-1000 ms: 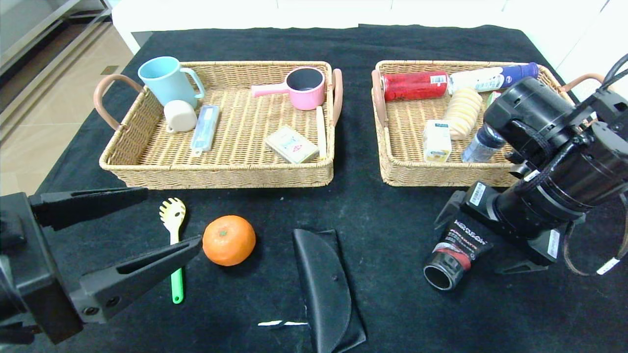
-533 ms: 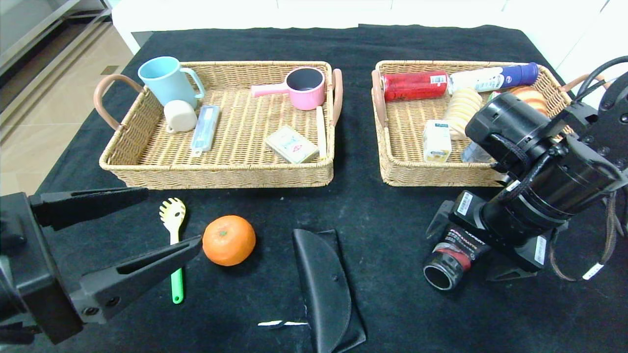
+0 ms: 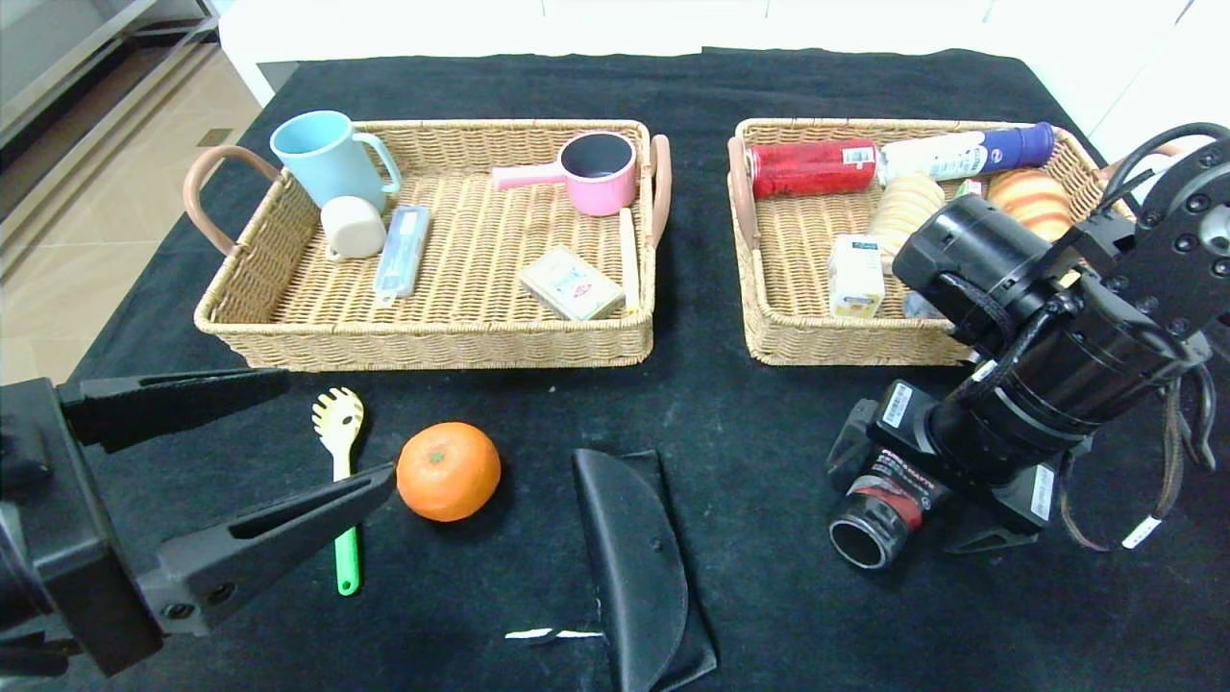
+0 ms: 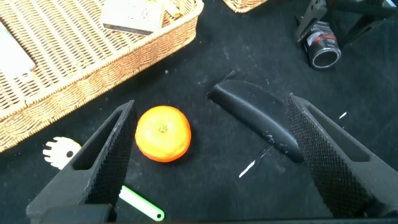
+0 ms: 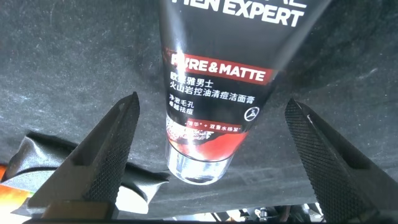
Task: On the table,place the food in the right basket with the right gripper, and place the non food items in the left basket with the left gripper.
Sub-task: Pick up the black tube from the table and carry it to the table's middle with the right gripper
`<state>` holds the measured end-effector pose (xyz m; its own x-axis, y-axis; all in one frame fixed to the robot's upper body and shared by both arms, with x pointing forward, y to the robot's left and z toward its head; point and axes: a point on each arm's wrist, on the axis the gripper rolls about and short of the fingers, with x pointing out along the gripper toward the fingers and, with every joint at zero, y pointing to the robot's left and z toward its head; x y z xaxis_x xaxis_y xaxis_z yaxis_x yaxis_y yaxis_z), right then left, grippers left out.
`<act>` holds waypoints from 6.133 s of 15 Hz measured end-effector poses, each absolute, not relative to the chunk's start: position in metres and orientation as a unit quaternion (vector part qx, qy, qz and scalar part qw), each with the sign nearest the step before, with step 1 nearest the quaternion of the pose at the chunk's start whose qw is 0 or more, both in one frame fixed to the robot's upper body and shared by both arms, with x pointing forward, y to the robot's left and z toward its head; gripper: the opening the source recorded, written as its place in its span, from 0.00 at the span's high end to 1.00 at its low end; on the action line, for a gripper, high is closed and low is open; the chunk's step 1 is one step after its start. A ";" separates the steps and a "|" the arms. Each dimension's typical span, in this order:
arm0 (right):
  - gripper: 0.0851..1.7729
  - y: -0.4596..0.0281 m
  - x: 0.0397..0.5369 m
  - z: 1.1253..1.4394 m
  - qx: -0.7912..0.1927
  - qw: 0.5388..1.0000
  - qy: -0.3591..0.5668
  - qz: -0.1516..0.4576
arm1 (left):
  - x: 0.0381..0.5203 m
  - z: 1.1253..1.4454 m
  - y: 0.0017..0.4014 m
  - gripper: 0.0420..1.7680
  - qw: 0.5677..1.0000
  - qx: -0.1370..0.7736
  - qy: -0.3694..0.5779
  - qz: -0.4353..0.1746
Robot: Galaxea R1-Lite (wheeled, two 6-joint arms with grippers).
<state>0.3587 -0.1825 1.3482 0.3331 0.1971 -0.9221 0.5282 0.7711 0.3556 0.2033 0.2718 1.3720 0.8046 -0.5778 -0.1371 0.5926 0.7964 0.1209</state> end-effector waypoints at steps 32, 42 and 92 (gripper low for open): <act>0.58 -0.176 0.361 1.342 0.310 0.749 0.576 -0.109 | 0.204 1.369 0.271 0.03 0.946 0.083 0.052 -0.310; 0.60 -0.146 0.307 1.380 0.182 0.804 0.561 0.075 | 0.203 1.369 0.272 0.03 0.946 0.085 0.049 -0.310; 0.06 -0.147 0.285 1.367 -0.045 0.921 0.179 0.345 | 0.216 1.362 0.270 0.03 0.957 0.092 0.081 -0.262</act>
